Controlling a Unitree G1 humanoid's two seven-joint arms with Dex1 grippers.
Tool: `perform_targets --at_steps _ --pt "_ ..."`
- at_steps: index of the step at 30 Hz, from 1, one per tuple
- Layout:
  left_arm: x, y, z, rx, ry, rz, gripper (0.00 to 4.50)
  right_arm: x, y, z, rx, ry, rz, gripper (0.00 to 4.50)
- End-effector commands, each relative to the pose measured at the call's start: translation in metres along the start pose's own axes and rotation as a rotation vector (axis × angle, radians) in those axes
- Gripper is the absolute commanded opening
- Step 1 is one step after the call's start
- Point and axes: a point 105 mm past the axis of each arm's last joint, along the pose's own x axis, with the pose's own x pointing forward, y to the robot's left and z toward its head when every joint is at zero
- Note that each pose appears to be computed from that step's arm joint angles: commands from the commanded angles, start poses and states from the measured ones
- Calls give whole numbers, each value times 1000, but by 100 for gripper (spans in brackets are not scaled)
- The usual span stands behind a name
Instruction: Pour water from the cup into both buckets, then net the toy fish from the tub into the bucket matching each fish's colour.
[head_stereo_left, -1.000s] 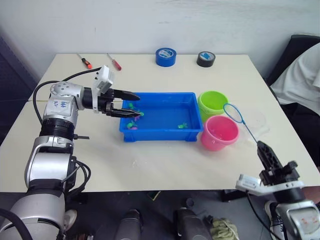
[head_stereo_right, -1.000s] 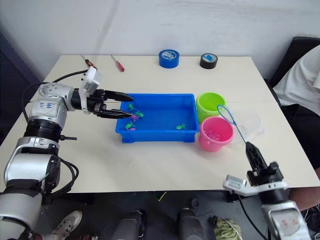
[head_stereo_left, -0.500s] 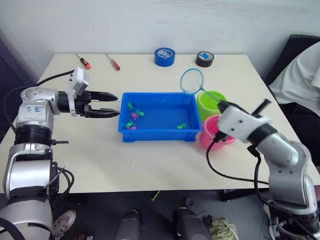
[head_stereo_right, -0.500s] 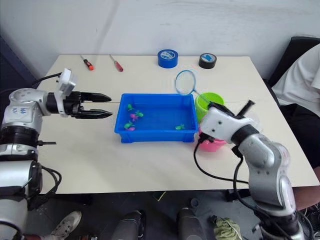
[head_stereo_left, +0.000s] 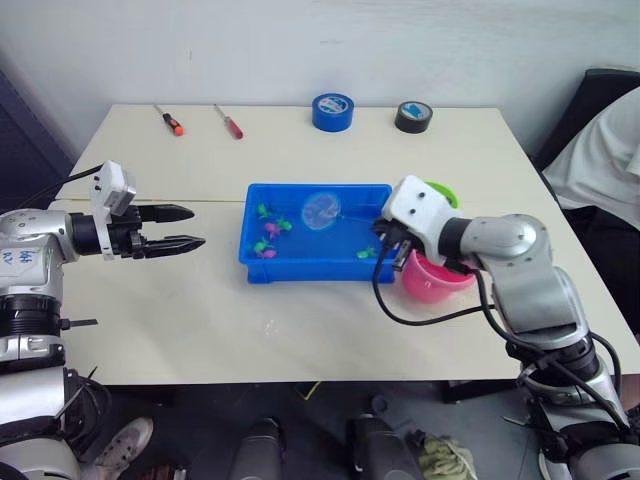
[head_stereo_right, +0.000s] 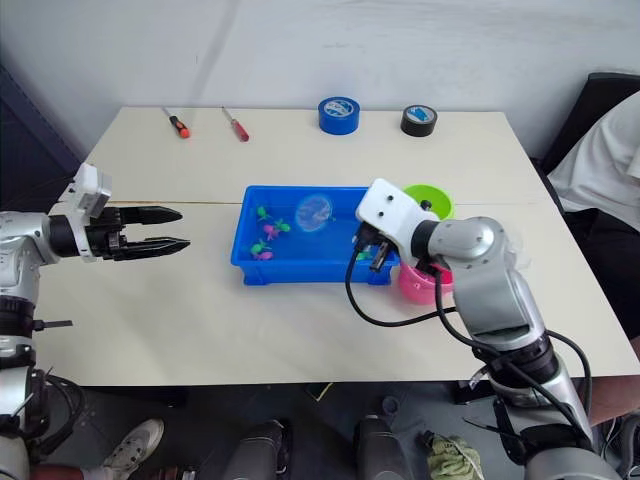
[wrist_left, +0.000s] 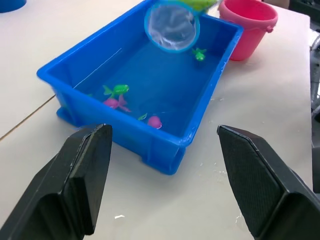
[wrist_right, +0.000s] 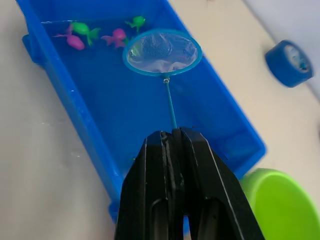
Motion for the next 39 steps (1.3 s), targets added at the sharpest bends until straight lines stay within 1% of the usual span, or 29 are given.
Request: perform_targets --at_steps 1,7,13,16,34,39 --pt "-11 -1 12 28 -53 42 369 8 3 5 -2 8 -2 0" --pt "-14 -5 11 17 -54 56 369 16 15 -1 -3 40 54 0" --pt "-15 -8 10 12 -52 63 369 26 24 -1 -4 42 96 0" --pt "-17 -8 6 11 -33 73 369 33 31 1 -6 40 127 0" --pt "-23 -13 6 4 -39 98 369 64 59 23 -49 -13 241 0" --pt "-24 -15 6 1 -42 106 369 70 69 33 -2 -48 285 0"
